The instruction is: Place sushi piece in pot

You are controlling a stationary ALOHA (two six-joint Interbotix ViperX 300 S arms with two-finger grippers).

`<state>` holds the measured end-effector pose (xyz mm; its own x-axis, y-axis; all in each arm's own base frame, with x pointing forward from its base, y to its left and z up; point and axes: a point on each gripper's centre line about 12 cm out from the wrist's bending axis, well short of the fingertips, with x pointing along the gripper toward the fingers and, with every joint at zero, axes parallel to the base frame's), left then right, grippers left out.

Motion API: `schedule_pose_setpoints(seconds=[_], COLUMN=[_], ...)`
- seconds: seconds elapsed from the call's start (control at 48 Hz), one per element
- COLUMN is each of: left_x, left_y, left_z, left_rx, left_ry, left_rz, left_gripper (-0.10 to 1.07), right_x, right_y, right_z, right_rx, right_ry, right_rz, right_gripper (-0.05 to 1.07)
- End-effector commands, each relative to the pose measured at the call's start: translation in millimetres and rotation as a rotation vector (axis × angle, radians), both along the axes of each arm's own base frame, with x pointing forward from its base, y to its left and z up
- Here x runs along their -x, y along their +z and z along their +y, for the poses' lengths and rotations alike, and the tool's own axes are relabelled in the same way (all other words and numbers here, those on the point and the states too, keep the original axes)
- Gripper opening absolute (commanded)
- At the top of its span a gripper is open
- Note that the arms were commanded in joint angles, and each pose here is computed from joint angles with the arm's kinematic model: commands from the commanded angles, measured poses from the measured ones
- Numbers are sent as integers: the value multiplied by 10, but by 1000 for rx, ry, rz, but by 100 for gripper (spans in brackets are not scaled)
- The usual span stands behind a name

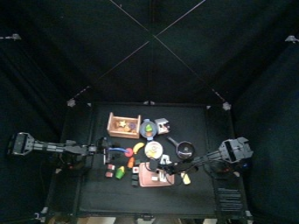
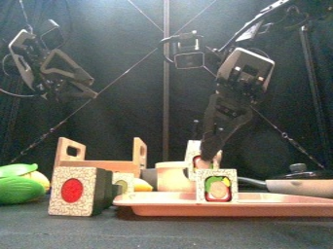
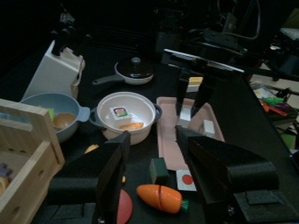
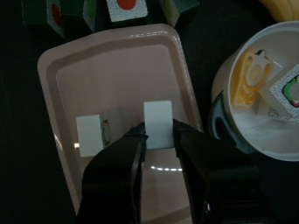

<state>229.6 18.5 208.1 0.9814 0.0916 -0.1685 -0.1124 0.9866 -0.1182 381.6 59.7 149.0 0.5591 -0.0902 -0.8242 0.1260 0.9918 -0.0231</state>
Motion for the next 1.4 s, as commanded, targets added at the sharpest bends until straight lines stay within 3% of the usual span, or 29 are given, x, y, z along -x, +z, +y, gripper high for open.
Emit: schedule_pose_setpoints(seconds=[0.0,0.167,0.292,0.417,0.562,0.812,1.125,1.375], left_x=[-25,-23,-22,-22,-24,-23,-23,-23], left_y=[46,40,40,40,37,40,40,40], left_z=[9,5,9,9,5,2,2,2], left_rx=[-1,-1,-1,-1,-1,-1,-1,-1], left_ry=[3,2,3,3,2,0,0,0], left_rz=[-15,-14,-14,-14,-12,-14,-14,-14], left_gripper=[84,84,84,84,84,84,84,84], right_x=[-63,-135,-193,-228,-261,-268,-248,-257], right_y=[275,497,674,739,691,519,411,359], right_z=[13,-40,-246,-446,-684,-865,-1026,-1012], right_rx=[-3,18,21,33,38,51,47,4], right_ry=[11,17,-34,-78,-136,-181,-222,-220], right_rz=[-78,-144,-189,-207,-199,-154,-131,-153], right_gripper=[59,59,59,59,59,60,60,63])
